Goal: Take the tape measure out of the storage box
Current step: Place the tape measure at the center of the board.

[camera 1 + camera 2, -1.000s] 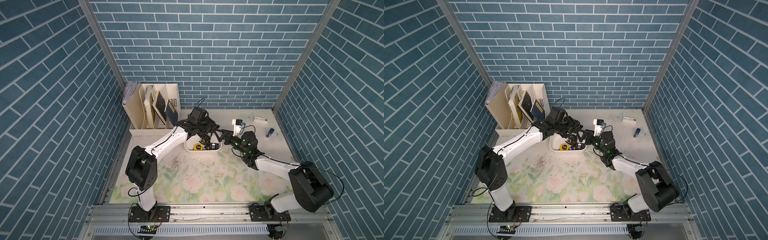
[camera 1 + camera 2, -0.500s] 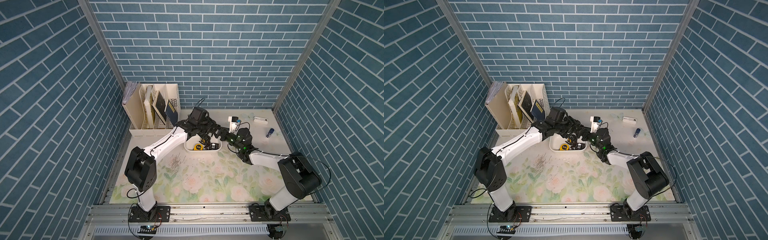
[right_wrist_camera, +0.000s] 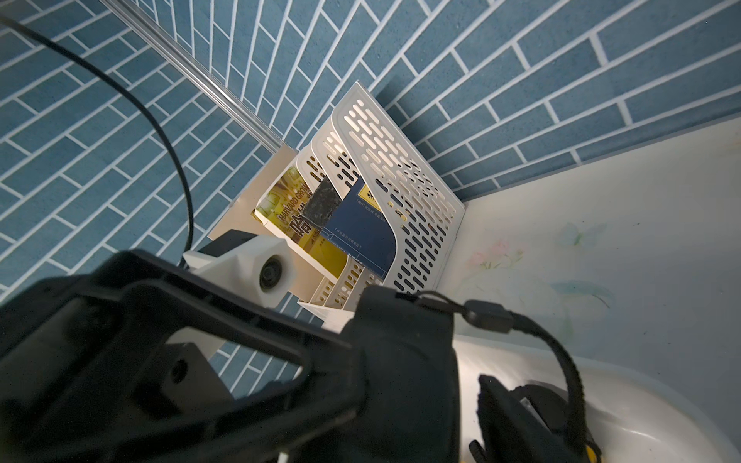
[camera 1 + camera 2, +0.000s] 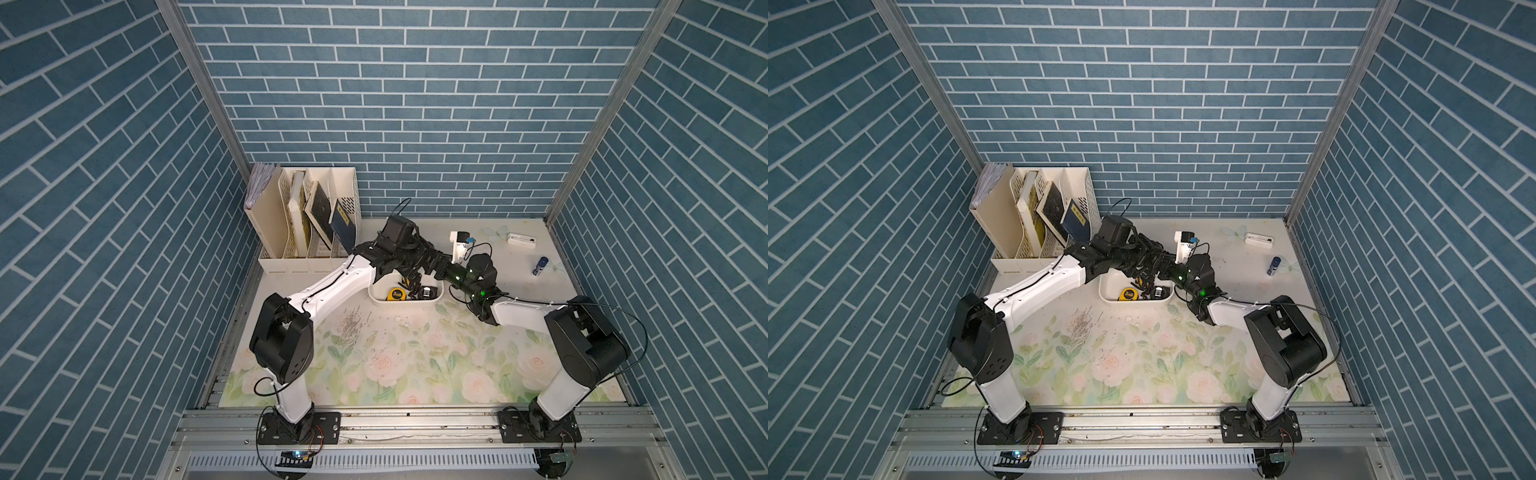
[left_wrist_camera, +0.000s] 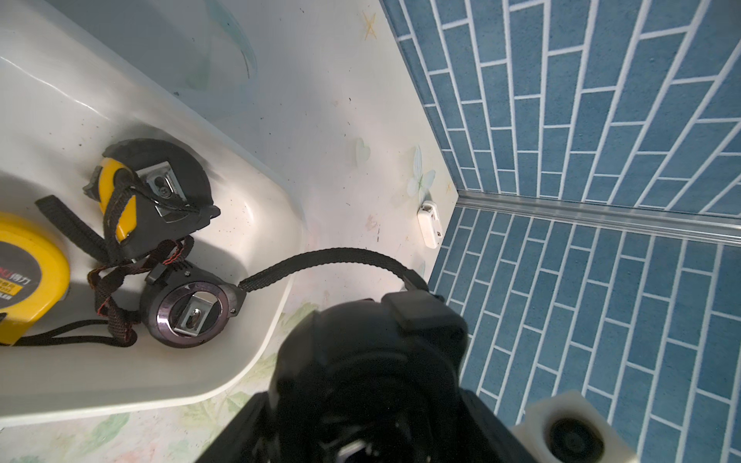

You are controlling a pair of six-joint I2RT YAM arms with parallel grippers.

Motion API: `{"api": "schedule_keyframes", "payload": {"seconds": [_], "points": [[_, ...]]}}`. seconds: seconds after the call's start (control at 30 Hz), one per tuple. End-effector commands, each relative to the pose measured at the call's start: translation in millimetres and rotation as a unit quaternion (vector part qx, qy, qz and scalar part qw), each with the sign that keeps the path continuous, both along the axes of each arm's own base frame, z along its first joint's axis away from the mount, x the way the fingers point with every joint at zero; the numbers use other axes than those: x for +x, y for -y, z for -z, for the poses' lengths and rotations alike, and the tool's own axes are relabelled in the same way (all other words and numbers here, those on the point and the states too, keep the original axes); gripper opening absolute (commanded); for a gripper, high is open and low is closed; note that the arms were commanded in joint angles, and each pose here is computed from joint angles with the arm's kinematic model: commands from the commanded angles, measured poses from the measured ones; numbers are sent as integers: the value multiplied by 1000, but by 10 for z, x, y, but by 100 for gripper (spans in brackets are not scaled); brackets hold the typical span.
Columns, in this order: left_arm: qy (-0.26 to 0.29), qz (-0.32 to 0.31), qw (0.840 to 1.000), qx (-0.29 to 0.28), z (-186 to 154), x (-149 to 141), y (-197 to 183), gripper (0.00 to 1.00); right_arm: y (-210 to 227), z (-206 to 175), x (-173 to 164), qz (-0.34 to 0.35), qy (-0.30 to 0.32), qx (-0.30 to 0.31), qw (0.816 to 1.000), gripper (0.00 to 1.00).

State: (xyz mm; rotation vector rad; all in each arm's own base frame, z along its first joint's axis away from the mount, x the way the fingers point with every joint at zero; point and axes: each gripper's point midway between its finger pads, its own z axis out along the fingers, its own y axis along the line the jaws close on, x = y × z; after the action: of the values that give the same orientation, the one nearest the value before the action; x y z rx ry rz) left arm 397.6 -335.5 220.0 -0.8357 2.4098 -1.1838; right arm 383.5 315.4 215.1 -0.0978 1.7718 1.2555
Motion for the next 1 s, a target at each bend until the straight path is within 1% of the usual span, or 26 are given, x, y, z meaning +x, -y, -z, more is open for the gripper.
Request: {"api": "schedule_keyframes", "payload": {"seconds": [0.0, 0.13, 0.23, 0.27, 0.3, 0.37, 0.43, 0.5, 0.6, 0.7, 0.8, 0.9, 0.93, 0.97], "points": [[33, 10, 999, -27, -283, -27, 57, 0, -58, -140, 32, -2, 14, 21, 1000, 65], [31, 10, 999, -25, -263, -43, 53, 0, -66, -136, 37, -3, 14, 21, 1000, 43], [31, 7, 999, -23, -268, -46, 26, 0, -60, -137, 38, -2, 15, 20, 1000, 21], [30, 7, 999, -22, -267, -52, 21, 2, -60, -129, 37, -2, 14, 19, 1000, 14], [30, 7, 999, -21, -262, -56, 17, 8, -52, -136, 38, -1, 16, 19, 1000, 8], [29, 6, 999, -19, -249, -59, 13, 21, -46, -140, 31, 1, 18, 18, 1000, 0], [27, 6, 999, -16, -235, -61, 2, 40, -21, -159, 21, 5, 22, 16, 1000, 0], [28, 7, 1000, -11, -227, -72, -16, 56, 16, -182, 6, 12, 27, 10, 1000, 0], [31, 6, 999, -5, -226, -73, -77, 72, 102, -227, -18, 28, 35, -5, 999, 0], [45, 8, 999, -3, -245, -75, -147, 82, 201, -268, -49, 45, 44, -23, 998, 0], [47, 1, 999, 6, -231, -93, -229, 89, 303, -289, -70, 65, 48, -39, 996, 0], [35, 2, 999, 11, -165, -117, -280, 91, 367, -321, -79, 77, 54, -60, 994, 0], [31, 0, 999, 16, -145, -113, -315, 91, 376, -337, -84, 79, 57, -73, 993, 0], [29, -6, 999, 24, -129, -95, -377, 91, 391, -320, -93, 82, 57, -99, 990, 0]]}}
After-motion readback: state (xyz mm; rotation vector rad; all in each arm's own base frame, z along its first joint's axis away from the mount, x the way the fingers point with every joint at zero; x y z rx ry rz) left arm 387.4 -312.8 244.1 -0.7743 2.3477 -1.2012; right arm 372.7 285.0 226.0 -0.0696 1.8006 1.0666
